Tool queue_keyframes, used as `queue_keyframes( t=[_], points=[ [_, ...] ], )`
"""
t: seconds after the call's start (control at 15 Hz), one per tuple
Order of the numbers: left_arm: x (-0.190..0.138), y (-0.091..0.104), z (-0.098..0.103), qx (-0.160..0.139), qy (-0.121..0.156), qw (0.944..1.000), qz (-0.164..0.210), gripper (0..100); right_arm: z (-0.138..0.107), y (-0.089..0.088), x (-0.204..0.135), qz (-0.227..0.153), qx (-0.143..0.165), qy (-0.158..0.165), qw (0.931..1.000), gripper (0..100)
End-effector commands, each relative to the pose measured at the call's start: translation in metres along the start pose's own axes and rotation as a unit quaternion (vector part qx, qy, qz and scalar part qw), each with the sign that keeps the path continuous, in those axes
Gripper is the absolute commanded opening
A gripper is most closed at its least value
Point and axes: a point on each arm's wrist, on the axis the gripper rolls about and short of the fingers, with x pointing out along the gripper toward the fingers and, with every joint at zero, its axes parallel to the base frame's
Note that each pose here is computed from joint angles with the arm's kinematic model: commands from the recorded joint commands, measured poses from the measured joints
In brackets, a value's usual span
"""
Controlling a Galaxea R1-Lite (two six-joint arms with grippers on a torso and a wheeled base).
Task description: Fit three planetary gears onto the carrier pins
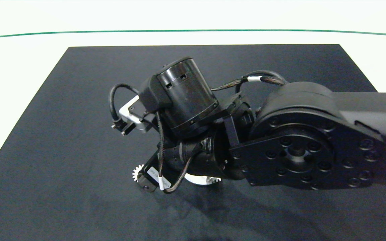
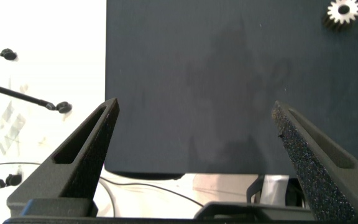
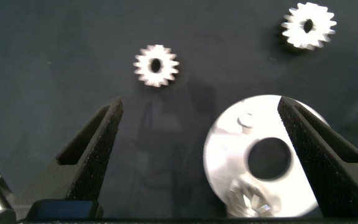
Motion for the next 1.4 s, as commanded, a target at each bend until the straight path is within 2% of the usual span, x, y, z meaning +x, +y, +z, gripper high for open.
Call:
queue_keyframes(
  t=[0.07,0.53,1.0,1.2,1.4],
  points=[
    [-0.020,-0.010,-0.022,-0.007,-0.015,0.9995,0.027,100,-0.001,0.010,0.014,0.005,-0.017,0.008,0.9998,100],
    [-0.041,-0.015,-0.019,-0.026,-0.056,0.9963,0.060,100,-0.003,0.020,0.038,0.010,-0.032,0.019,0.9993,100],
    [-0.046,-0.017,-0.025,-0.025,-0.064,0.9957,0.062,100,-0.008,0.036,0.063,0.019,-0.040,0.030,0.9985,100],
    [-0.055,-0.016,-0.023,-0.025,-0.074,0.9949,0.064,100,-0.015,0.044,0.076,0.024,-0.048,0.047,0.9975,100],
    [-0.064,-0.016,-0.024,-0.025,-0.070,0.9954,0.060,100,-0.022,0.047,0.085,0.027,-0.056,0.065,0.9960,100]
  ],
)
